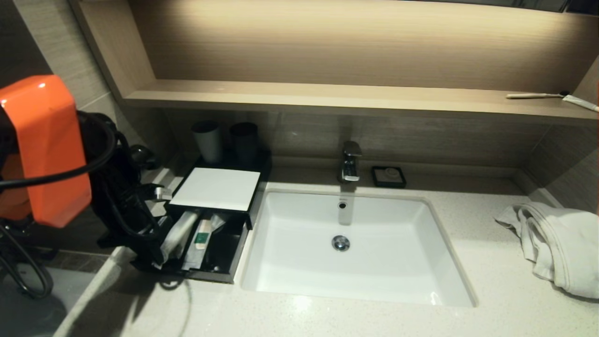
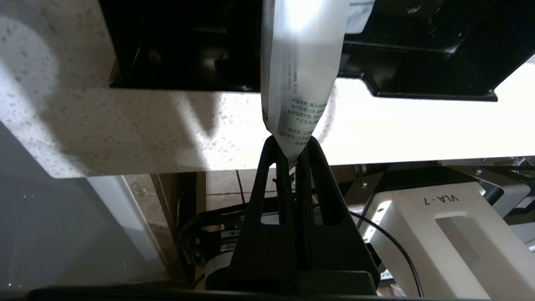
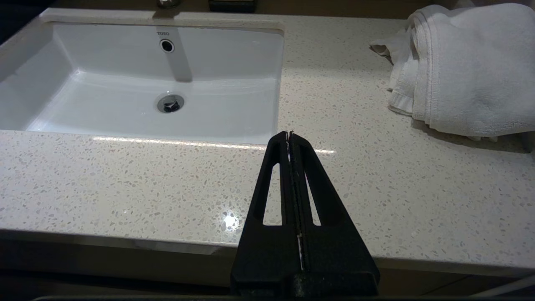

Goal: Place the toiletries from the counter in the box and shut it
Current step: Place the bathroom toiletry into the drawer

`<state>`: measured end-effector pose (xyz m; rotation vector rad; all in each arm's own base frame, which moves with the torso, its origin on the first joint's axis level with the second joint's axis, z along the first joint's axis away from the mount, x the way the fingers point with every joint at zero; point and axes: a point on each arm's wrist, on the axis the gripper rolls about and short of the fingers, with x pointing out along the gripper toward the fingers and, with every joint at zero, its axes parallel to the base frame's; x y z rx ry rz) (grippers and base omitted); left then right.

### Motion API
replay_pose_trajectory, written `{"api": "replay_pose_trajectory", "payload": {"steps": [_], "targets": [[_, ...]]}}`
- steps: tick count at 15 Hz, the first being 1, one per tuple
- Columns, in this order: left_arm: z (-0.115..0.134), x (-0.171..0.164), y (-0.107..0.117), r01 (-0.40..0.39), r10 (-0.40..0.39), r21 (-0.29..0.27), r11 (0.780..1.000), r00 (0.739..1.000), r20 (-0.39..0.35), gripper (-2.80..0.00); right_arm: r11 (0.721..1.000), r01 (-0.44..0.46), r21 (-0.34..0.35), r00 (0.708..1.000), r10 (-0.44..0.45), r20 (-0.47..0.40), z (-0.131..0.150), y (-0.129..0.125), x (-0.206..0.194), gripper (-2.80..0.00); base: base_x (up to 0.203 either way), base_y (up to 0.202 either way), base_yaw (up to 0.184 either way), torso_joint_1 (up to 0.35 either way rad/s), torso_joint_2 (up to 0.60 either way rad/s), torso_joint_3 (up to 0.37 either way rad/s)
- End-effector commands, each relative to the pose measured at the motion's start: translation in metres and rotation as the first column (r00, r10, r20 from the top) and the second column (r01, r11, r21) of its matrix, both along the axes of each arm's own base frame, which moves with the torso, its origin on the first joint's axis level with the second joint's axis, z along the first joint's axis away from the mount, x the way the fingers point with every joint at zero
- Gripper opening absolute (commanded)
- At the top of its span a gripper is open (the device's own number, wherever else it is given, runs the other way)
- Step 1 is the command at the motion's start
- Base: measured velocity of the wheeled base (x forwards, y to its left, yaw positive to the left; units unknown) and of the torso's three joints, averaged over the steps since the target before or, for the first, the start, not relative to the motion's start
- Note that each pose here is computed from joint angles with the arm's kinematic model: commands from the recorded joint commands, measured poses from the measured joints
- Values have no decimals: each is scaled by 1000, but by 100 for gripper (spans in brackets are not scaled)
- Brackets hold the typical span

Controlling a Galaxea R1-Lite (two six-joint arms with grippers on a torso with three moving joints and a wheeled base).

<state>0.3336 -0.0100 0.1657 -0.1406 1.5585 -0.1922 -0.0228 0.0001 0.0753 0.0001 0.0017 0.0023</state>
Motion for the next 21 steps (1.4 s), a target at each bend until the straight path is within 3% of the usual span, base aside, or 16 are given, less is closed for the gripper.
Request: {"api": "replay_pose_trajectory", "payload": {"steps": [1,20,21], "targets": [[-5,6,-3,9,-9,-2,1000,1000,-9,-280,1000,-1,0,1000,1,0,0,0,0,-280,0,0,0,0,0,0],[-15,47,-19,-19,19,-5,1000,997,70,-280,1000,-1,0,1000,1,0,0,0,0,-280,0,0,0,0,0,0],[-17,48,-20,-27,27,-4,1000,997,68,0,1000,-1,0,1000,1,0,0,0,0,-280,0,0,0,0,0,0]]}}
